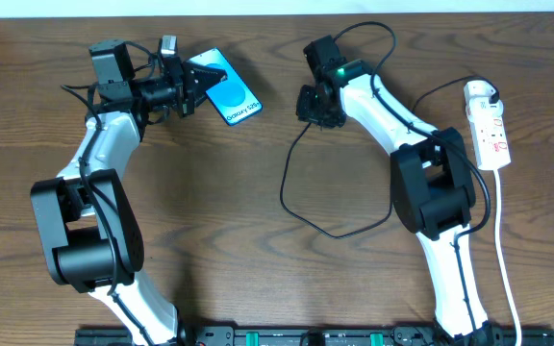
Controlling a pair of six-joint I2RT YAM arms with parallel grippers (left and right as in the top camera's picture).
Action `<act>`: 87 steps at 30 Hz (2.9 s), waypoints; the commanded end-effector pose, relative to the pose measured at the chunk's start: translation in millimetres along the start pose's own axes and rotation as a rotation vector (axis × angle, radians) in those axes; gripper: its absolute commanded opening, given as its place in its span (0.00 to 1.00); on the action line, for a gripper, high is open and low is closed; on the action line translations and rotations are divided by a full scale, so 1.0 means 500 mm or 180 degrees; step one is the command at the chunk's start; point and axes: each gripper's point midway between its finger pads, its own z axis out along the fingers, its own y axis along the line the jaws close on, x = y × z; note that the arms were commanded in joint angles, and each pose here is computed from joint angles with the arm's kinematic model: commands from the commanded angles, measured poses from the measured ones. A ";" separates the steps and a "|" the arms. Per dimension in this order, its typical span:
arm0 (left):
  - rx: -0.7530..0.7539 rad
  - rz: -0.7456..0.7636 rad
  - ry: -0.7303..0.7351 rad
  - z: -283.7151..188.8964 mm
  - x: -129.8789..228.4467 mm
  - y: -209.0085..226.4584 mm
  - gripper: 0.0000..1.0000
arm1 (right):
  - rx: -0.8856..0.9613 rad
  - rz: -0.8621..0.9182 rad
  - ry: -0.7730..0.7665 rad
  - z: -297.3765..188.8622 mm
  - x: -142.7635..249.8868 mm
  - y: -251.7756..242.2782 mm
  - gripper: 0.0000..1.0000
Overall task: Plug charger to phone and switch on socket
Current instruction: 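Grasp the USB-C cable plug with the right gripper, then carry the cable plug left to the phone's bottom port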
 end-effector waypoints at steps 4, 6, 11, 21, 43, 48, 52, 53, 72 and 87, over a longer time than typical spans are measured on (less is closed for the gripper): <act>0.0088 0.0171 0.0073 -0.006 0.011 -0.030 0.07 | 0.0511 -0.0148 -0.0081 0.039 0.021 -0.039 0.19; 0.0088 0.0171 0.0074 -0.006 0.011 -0.030 0.07 | 0.0577 -0.0220 -0.0070 0.039 0.031 -0.037 0.19; 0.0085 0.0146 0.0081 -0.006 0.013 -0.029 0.07 | 0.0699 -0.0322 -0.0036 0.040 0.057 -0.030 0.20; 0.0114 0.0147 0.0127 -0.006 0.018 -0.031 0.07 | 0.0700 -0.0206 0.0006 0.038 0.056 -0.041 0.01; 0.0114 0.0145 0.0128 -0.006 0.018 -0.031 0.08 | -0.2027 -0.2160 0.0283 -0.190 0.067 0.172 0.01; 0.0115 0.0144 0.0129 -0.006 0.018 -0.031 0.08 | -0.2155 -0.2315 0.0210 -0.256 0.075 0.184 0.01; 0.0120 0.0143 0.0137 -0.006 0.019 -0.032 0.07 | -0.2191 -0.2309 0.0146 -0.314 0.072 0.179 0.01; 0.0126 0.0143 0.0148 -0.006 0.020 -0.032 0.08 | -0.2187 -0.2296 0.0127 -0.329 0.070 0.175 0.01; 0.0152 0.0135 0.0215 0.000 0.029 -0.036 0.08 | -0.2200 -0.2230 0.0042 -0.480 0.129 0.102 0.02; 0.0032 0.0108 0.0264 0.057 0.052 -0.033 0.07 | -0.2260 -0.2029 0.0214 -0.392 0.217 0.115 0.01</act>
